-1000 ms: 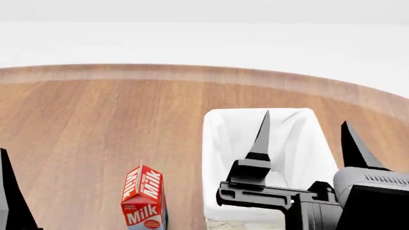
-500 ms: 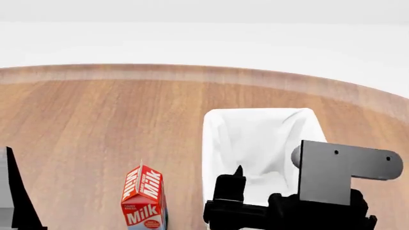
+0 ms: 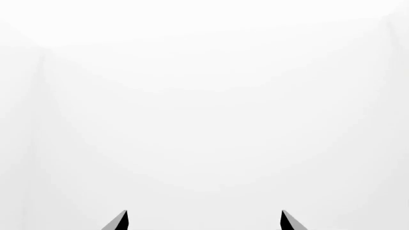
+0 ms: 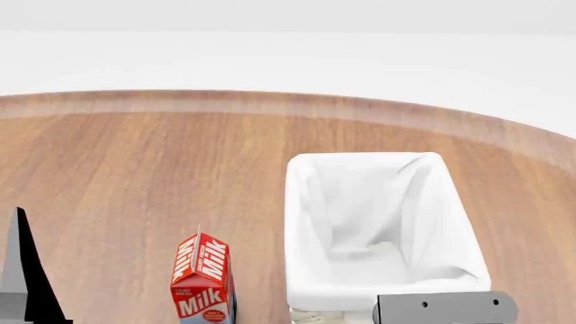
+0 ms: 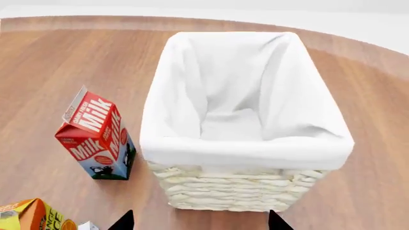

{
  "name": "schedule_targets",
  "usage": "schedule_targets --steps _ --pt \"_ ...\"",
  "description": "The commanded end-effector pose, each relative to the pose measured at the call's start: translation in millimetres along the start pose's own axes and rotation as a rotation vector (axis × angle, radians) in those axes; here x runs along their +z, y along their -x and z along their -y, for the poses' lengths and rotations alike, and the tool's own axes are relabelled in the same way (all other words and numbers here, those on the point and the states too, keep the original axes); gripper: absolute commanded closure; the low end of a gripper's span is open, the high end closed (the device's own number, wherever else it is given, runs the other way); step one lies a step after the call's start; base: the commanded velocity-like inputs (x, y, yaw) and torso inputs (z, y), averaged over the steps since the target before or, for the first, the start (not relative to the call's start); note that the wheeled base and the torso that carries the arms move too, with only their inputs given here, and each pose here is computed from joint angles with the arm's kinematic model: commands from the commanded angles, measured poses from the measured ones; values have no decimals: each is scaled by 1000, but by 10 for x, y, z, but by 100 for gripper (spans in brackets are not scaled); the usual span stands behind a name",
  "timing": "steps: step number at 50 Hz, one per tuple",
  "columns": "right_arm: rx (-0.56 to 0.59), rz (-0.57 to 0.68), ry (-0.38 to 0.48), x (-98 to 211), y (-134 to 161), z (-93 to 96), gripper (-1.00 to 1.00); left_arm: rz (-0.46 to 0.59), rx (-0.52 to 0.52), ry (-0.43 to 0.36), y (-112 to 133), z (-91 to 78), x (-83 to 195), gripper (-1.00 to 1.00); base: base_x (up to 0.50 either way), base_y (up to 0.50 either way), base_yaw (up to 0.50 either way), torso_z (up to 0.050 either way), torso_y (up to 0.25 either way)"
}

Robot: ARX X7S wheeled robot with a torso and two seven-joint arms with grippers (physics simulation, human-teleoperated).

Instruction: Pick up the alphabet soup and the tomato sauce, and put them in the basket.

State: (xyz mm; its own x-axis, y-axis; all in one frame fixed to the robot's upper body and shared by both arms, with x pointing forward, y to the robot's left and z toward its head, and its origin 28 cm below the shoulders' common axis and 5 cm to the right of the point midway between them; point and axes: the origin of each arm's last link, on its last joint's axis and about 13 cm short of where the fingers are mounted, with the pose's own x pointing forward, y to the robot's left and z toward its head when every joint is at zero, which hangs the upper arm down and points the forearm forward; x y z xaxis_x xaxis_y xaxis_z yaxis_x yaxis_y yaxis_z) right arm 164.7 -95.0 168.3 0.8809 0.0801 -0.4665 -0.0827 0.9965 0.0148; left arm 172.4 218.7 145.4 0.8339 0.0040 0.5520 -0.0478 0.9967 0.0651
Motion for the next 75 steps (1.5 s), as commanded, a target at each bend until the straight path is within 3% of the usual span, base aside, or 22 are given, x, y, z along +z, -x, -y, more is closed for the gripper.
schedule_targets --steps 1,46,75 --pt "7 -70 32 -282 92 10 -100 7 -3 -2 -12 7 19 -100 0 0 0 0 0" --pt "37 -313 111 -1093 490 -51 -100 26 -1 -4 -20 -19 106 -100 0 0 0 0 0" --pt "48 -341 169 -1209 537 -79 -100 20 -10 -5 -3 9 75 -100 0 0 0 0 0"
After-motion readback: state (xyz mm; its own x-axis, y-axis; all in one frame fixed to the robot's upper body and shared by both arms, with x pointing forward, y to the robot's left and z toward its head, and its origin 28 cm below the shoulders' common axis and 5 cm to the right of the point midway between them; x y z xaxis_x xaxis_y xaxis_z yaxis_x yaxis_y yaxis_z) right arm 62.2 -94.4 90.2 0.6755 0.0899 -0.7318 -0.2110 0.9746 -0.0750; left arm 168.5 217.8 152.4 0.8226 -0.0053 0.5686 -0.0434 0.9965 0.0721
